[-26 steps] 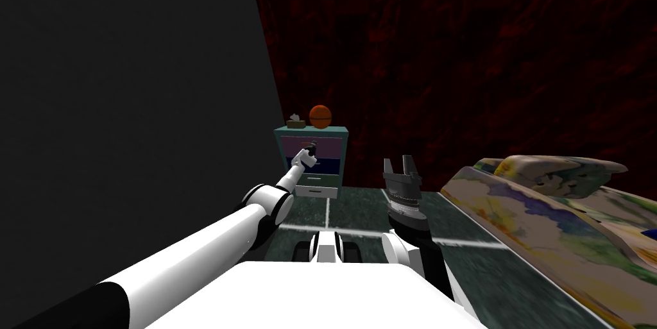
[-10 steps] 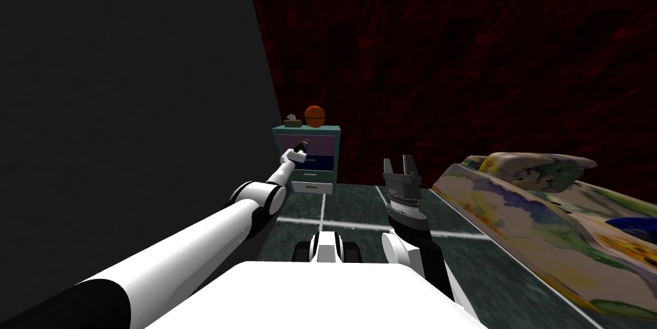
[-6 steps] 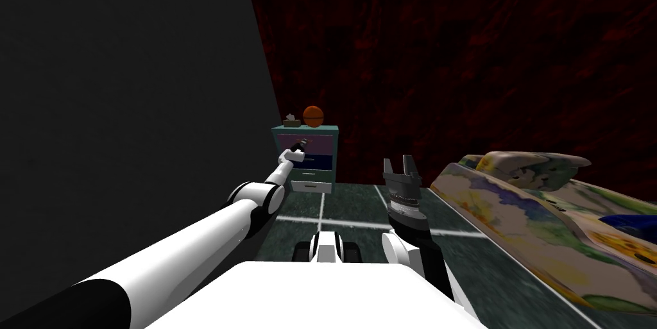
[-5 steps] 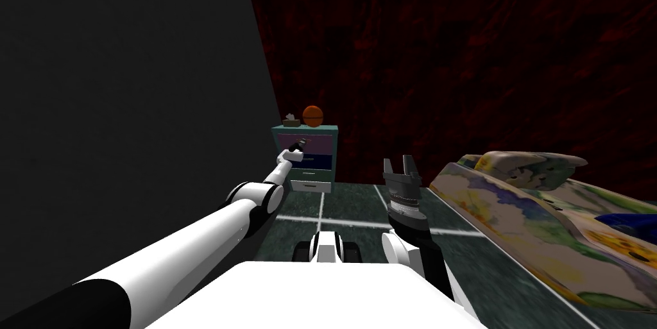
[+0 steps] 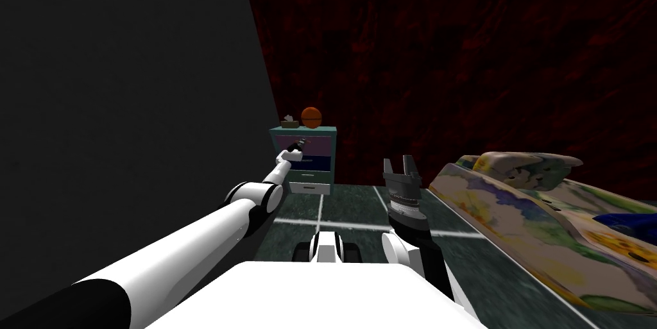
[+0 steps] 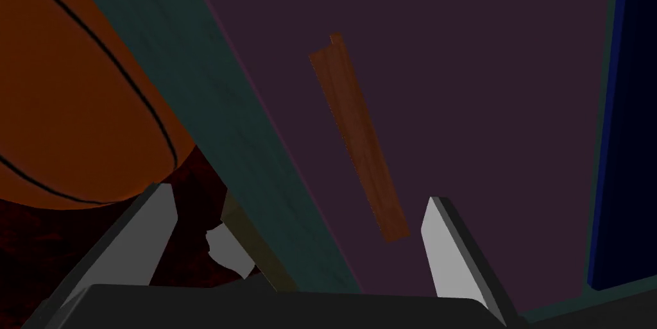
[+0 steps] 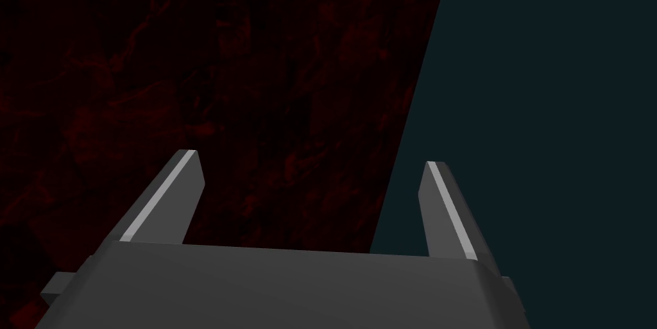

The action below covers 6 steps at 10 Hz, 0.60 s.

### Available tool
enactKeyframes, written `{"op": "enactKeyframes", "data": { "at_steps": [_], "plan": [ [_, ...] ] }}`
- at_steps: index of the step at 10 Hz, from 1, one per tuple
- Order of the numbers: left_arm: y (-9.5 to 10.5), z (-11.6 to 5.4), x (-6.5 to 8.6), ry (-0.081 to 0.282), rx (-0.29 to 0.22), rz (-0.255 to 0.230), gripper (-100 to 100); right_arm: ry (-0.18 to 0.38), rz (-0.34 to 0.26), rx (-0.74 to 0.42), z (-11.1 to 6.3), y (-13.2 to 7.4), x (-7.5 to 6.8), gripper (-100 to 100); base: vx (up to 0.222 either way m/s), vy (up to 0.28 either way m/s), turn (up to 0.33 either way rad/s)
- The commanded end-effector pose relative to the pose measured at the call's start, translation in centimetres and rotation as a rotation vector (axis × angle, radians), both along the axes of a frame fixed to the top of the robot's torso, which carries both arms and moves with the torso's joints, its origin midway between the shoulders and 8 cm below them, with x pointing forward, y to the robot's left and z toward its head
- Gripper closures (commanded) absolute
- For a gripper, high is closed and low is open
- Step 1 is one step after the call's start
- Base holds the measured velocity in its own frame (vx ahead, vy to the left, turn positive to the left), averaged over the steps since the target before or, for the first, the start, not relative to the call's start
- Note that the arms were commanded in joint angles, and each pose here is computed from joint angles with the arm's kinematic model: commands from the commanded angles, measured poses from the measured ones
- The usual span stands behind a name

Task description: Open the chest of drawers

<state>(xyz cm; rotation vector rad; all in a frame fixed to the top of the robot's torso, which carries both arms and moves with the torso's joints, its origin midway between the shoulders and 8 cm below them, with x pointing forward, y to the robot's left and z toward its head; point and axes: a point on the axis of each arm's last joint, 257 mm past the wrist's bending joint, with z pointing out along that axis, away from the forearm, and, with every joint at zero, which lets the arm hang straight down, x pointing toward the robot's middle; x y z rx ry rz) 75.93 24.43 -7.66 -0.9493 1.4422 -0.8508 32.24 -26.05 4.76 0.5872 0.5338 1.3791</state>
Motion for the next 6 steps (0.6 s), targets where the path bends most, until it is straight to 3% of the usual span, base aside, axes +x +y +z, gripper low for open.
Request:
{"op": "enactKeyframes", "data": {
  "at_steps": [1,5,6],
  "plan": [
    [0.09,-0.81,-0.11,0.01,-0.001,0.001,-100,0.0,0.0,0.0,0.0,0.0,0.0,0,0.156,0.009,-0.033],
    [0.23,-0.91,-0.09,0.012,-0.002,0.003,-100,0.0,0.0,0.0,0.0,0.0,0.0,0,0.105,0.0,-0.015],
    [0.24,-0.87,-0.08,0.012,-0.002,0.004,100,0.0,0.0,0.0,0.0,0.0,0.0,0,0.011,0.0,0.001]
  ]
}}
